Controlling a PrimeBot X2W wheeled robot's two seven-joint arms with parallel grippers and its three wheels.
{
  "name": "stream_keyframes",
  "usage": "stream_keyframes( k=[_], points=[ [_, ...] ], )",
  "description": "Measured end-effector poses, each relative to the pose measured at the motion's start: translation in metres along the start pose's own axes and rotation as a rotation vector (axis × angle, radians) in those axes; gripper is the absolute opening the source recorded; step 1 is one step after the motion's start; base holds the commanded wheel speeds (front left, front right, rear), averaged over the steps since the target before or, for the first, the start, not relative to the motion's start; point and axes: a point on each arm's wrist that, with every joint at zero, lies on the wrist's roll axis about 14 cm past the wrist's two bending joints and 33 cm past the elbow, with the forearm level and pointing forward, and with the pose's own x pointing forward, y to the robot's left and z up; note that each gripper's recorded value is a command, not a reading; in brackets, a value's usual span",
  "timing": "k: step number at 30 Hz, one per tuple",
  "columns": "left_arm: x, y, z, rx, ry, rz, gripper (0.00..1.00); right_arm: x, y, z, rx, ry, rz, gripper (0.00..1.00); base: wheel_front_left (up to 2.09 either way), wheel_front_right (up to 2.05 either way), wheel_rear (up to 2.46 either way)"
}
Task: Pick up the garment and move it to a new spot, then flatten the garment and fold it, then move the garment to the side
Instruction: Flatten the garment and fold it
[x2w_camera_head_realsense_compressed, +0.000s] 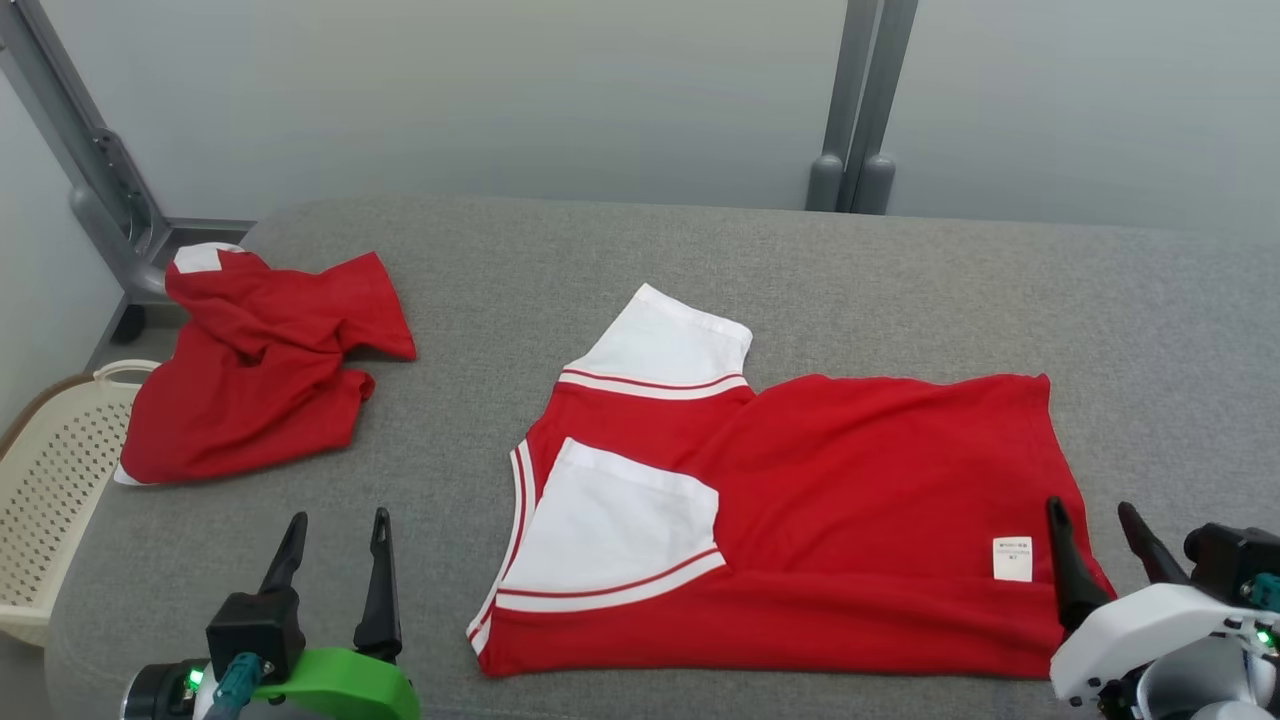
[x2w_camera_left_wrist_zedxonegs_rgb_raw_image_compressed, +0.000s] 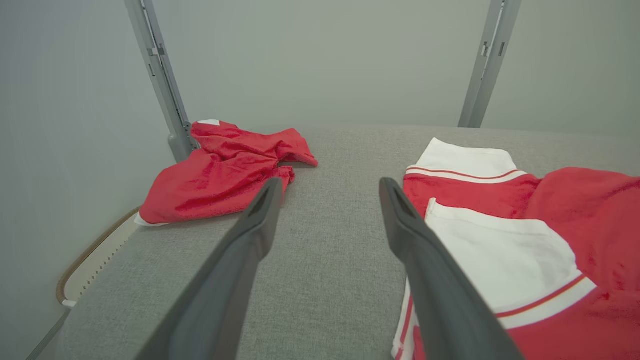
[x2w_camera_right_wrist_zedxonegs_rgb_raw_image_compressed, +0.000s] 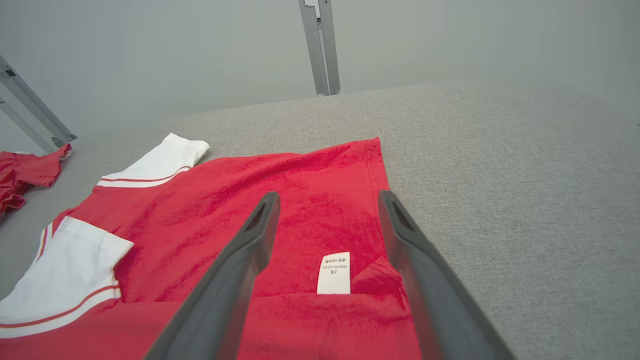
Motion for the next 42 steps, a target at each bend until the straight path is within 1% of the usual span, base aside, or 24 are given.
stream_keyframes(
  k=[2,6,8,12,16,23,32,42],
  points=[
    [0.000,0.003,0.009,-0.019,-0.035,0.015,1.00,-0.002,0.010,0.000,0.028,-0.041,0.028,1.00,0.00,0.00,0.00],
    [0.000,0.007,0.022,-0.061,-0.082,0.031,1.00,-0.006,0.032,-0.003,0.040,-0.087,0.093,1.00,0.00,0.00,0.00],
    [-0.002,0.000,0.028,-0.086,-0.107,-0.004,1.00,-0.009,0.043,-0.004,0.047,-0.106,0.123,1.00,0.00,0.00,0.00],
    [-0.006,-0.010,0.029,-0.114,-0.110,-0.072,1.00,-0.011,0.047,-0.007,0.068,-0.115,0.133,1.00,0.00,0.00,0.00],
    [-0.015,-0.013,0.019,-0.112,-0.086,-0.105,1.00,-0.014,0.052,-0.013,0.070,-0.102,0.149,1.00,0.00,0.00,0.00],
    [-0.026,-0.021,0.008,-0.127,-0.052,-0.139,1.00,-0.021,0.050,-0.018,0.061,-0.098,0.141,1.00,0.00,0.00,0.00],
    [-0.024,-0.025,0.008,-0.122,-0.040,-0.155,1.00,-0.022,0.046,-0.023,0.055,-0.079,0.130,1.00,0.00,0.00,0.00],
    [-0.017,-0.032,0.005,-0.114,-0.015,-0.173,1.00,-0.019,0.041,-0.018,0.040,-0.074,0.116,1.00,0.00,0.00,0.00]
  ],
)
